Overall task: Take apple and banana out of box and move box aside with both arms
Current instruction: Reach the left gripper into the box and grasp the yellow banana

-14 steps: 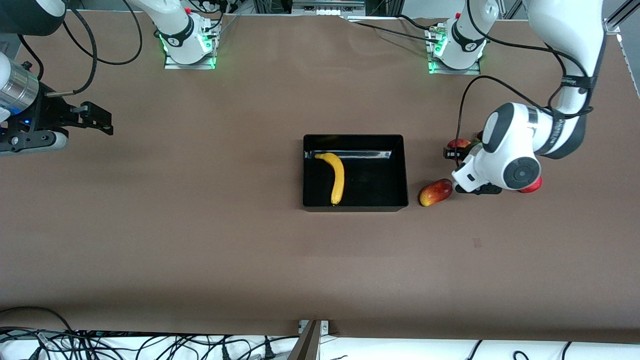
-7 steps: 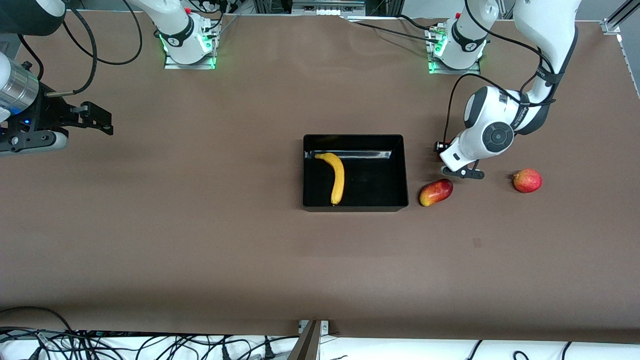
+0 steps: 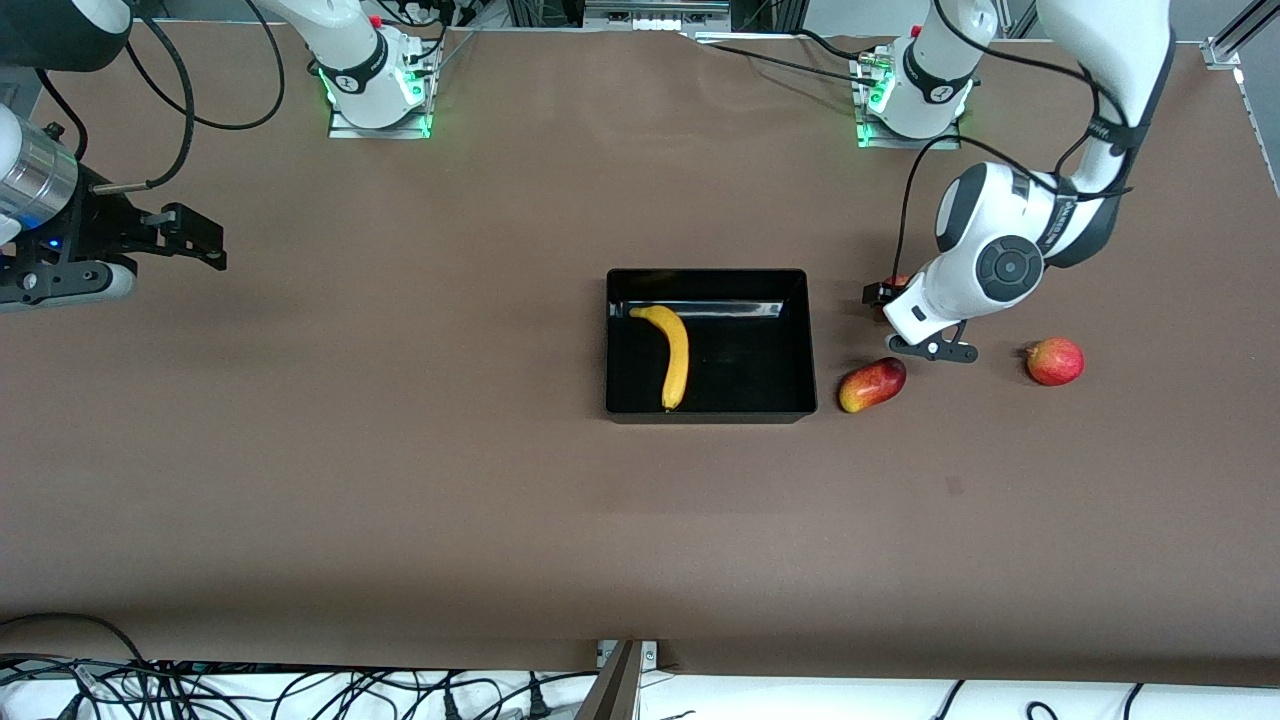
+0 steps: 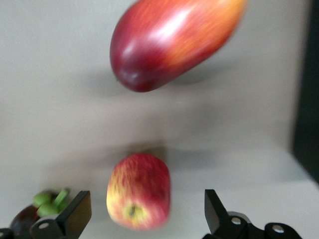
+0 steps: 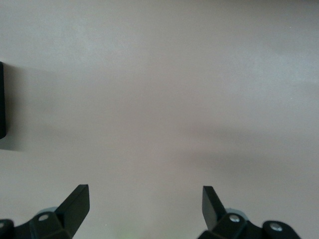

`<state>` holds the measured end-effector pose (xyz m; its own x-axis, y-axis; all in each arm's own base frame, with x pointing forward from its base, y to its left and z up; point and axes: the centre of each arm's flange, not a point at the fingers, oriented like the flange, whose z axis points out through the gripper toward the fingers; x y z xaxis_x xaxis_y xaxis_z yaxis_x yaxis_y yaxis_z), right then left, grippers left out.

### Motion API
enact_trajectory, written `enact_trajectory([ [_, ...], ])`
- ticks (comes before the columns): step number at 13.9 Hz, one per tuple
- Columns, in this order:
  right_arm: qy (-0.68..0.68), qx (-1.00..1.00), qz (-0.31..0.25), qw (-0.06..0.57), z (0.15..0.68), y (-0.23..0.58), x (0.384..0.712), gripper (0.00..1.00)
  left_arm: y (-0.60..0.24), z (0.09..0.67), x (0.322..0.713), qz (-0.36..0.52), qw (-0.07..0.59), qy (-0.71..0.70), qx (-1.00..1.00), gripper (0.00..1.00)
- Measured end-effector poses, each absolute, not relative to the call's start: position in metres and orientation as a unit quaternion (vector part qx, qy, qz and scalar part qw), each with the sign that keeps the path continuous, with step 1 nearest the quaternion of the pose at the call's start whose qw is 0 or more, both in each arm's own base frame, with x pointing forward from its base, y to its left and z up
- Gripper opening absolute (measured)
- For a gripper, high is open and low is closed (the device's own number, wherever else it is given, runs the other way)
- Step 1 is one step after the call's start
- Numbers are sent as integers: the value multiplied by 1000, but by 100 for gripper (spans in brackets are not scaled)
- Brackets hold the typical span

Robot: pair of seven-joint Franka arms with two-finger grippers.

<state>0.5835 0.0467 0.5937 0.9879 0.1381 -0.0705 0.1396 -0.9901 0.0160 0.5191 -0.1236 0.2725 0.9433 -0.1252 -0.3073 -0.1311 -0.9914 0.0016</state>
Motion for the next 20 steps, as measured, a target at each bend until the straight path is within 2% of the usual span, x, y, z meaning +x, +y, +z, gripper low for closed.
enact_trajectory([
  [3, 70, 997, -35, 10, 594, 47, 584, 100, -180, 353, 550, 142, 9, 64, -988, 100],
  [6, 70, 997, -36, 10, 593, 47, 583, 100, -257, 379, 562, 122, -12, 27, -992, 100],
  [11, 70, 997, -35, 10, 594, 47, 583, 100, -400, 311, 571, 96, -75, -58, -991, 100],
  [16, 71, 997, -36, 10, 593, 48, 583, 100, -438, 228, 564, 81, -105, -65, -989, 100],
  [20, 71, 997, -41, 12, 588, 49, 585, 100, -457, 195, 547, 85, -108, -55, -989, 100],
])
